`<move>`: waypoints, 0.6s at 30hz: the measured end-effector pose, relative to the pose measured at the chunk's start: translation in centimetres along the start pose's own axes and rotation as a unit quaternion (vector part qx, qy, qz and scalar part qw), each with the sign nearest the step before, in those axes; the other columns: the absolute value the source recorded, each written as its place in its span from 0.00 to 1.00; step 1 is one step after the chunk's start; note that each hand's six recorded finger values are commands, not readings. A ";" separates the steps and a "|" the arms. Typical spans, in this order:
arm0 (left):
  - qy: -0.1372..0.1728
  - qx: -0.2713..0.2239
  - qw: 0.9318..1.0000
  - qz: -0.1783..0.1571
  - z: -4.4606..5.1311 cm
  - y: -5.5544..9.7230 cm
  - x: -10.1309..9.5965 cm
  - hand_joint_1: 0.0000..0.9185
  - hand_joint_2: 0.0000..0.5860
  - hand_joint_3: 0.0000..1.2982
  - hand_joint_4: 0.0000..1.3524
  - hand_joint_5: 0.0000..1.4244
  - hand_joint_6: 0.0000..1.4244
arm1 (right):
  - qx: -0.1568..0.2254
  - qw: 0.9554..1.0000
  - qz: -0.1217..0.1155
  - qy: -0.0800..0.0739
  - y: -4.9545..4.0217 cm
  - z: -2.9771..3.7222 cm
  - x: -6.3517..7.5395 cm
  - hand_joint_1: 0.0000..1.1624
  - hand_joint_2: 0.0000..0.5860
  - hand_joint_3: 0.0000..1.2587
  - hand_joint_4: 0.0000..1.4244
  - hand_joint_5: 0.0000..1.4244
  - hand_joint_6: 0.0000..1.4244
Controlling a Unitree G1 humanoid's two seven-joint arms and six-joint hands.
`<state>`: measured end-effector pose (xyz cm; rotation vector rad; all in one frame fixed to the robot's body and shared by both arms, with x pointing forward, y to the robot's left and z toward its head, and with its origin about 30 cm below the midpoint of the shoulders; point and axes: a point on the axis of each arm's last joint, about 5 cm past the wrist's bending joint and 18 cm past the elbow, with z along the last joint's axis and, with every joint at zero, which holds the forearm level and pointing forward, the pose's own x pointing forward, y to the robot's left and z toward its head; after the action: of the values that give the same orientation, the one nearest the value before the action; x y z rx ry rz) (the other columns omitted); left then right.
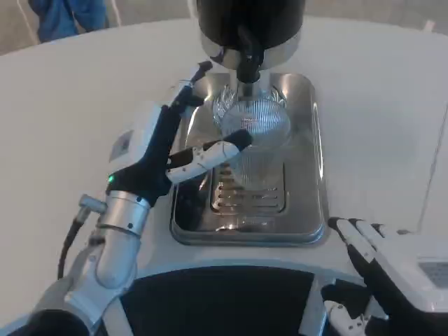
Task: Grasp the cup under the faucet to collect the drink, then remove the cup.
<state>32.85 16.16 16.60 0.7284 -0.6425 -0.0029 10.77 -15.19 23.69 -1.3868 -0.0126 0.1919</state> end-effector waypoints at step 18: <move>-0.038 0.056 0.997 -0.042 -2.44 7.1 -6.0 0.17 0.16 0.13 0.06 0.10 0.15 | 0.102 0.990 -0.099 -0.020 -1.44 -0.22 0.9 0.12 0.94 0.00 0.00 0.00 0.00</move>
<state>27.77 24.36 16.35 0.8666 -0.6892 -0.0725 11.83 -15.52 24.96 -1.1694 -0.1593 0.0528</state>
